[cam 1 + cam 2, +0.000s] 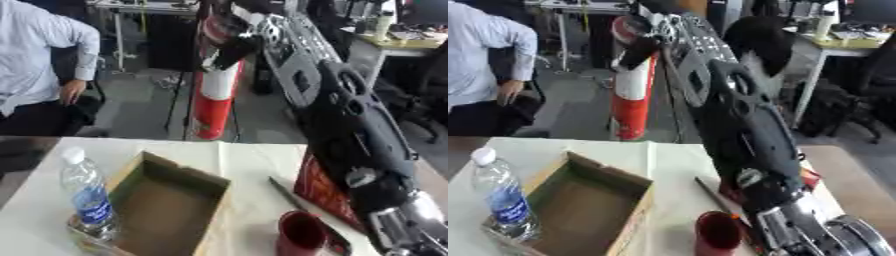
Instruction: Pick up objects on the table and place them in the box.
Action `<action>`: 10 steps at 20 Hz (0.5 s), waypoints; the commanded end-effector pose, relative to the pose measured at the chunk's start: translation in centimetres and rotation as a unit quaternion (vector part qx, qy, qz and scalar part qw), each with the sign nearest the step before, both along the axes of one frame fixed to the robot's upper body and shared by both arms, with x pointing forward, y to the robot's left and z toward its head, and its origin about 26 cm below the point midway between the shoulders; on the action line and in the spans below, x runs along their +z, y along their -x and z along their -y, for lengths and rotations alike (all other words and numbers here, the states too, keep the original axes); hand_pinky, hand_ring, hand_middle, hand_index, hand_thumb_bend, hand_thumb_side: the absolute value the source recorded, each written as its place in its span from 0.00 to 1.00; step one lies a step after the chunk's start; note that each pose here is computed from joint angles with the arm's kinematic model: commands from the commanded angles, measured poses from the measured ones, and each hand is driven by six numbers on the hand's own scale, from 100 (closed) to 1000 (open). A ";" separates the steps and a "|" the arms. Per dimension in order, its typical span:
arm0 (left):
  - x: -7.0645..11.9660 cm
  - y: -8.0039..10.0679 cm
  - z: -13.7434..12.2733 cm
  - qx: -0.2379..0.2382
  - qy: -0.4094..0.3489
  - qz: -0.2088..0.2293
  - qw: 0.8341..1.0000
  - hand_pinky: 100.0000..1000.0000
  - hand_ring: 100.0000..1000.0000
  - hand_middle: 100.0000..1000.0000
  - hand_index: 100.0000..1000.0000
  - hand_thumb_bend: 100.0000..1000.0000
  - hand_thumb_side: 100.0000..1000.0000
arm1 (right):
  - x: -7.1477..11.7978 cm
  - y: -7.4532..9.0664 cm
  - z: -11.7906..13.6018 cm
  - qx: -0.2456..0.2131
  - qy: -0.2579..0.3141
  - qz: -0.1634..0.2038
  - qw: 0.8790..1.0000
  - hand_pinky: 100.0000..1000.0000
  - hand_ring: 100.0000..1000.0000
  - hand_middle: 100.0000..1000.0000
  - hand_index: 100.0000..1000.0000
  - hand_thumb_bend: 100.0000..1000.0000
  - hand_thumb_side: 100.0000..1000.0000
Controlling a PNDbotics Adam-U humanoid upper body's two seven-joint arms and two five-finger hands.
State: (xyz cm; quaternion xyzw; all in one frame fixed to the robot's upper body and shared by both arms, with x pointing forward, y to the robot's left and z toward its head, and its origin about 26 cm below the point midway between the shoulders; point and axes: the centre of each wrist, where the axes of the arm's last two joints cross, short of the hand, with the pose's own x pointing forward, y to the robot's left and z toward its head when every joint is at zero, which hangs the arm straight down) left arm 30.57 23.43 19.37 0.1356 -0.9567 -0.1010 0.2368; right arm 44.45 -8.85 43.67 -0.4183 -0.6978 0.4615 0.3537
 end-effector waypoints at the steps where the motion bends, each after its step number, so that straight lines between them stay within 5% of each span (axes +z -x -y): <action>1: 0.6 0.2 -0.1 0.000 -0.009 0.010 1.000 0.86 0.71 0.71 0.68 0.00 1.00 | 2.5 2.2 -0.8 0.024 0.005 0.032 0.999 0.20 0.40 0.31 0.39 0.33 0.27; 10: 0.6 0.2 0.0 -0.002 -0.010 0.009 1.000 0.86 0.71 0.71 0.68 0.00 1.00 | 3.0 4.3 -2.7 0.069 0.026 0.036 0.997 0.20 0.40 0.31 0.39 0.31 0.28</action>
